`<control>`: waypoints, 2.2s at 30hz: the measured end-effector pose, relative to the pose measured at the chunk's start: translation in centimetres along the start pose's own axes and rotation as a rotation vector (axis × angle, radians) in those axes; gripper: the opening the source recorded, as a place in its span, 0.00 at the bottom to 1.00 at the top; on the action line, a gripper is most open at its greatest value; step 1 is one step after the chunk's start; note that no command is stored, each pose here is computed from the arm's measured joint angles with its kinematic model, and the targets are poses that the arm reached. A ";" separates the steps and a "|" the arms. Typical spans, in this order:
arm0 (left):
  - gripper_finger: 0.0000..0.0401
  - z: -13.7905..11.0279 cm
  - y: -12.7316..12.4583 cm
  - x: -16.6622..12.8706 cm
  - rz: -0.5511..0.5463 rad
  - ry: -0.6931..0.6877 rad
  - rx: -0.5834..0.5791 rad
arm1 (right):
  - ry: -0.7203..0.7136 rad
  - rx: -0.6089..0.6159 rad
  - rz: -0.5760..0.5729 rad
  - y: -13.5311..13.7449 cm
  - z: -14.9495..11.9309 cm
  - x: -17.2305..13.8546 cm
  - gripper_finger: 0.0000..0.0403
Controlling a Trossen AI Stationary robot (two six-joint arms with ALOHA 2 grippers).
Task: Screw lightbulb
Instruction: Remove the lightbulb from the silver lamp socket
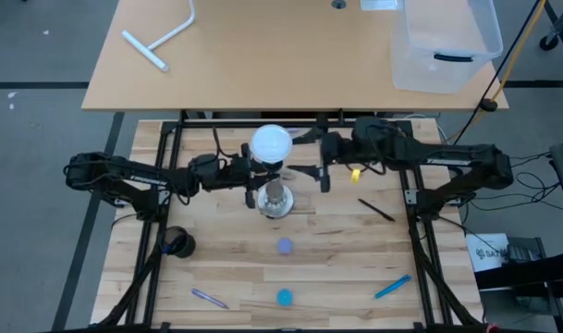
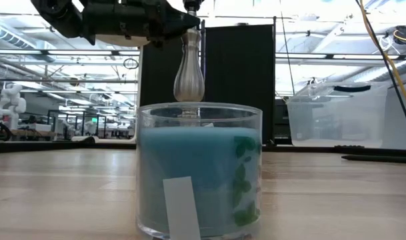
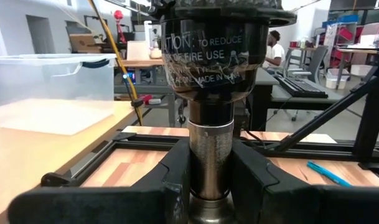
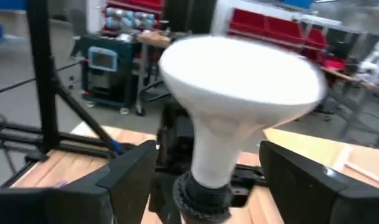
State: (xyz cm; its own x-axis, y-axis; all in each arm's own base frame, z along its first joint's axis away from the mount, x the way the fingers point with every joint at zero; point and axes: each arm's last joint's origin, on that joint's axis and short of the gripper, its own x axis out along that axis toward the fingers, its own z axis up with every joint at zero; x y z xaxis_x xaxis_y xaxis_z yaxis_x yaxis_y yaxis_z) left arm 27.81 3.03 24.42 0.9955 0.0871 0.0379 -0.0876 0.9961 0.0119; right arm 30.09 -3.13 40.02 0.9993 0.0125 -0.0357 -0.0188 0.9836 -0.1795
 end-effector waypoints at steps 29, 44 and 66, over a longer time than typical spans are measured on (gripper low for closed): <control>0.19 0.1 0.4 -0.1 0.208 -0.010 -0.040 | -0.080 0.029 -0.585 4.9 -3.2 7.1 0.61; 0.19 -0.1 0.4 -0.1 0.198 0.005 -0.036 | -0.118 0.042 -0.519 3.5 -3.4 7.3 0.33; 0.19 -0.2 0.0 0.0 0.009 0.021 -0.002 | -0.041 -0.050 -0.267 1.2 -2.1 4.7 0.33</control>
State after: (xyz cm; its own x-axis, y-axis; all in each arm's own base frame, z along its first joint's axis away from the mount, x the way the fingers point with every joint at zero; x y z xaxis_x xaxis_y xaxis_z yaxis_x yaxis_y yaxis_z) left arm 27.81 3.06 24.22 0.9952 0.0967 0.0166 -0.0969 0.9952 0.0099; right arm 34.69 -2.30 37.54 0.9696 -0.2373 0.0593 0.2446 0.9431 -0.2253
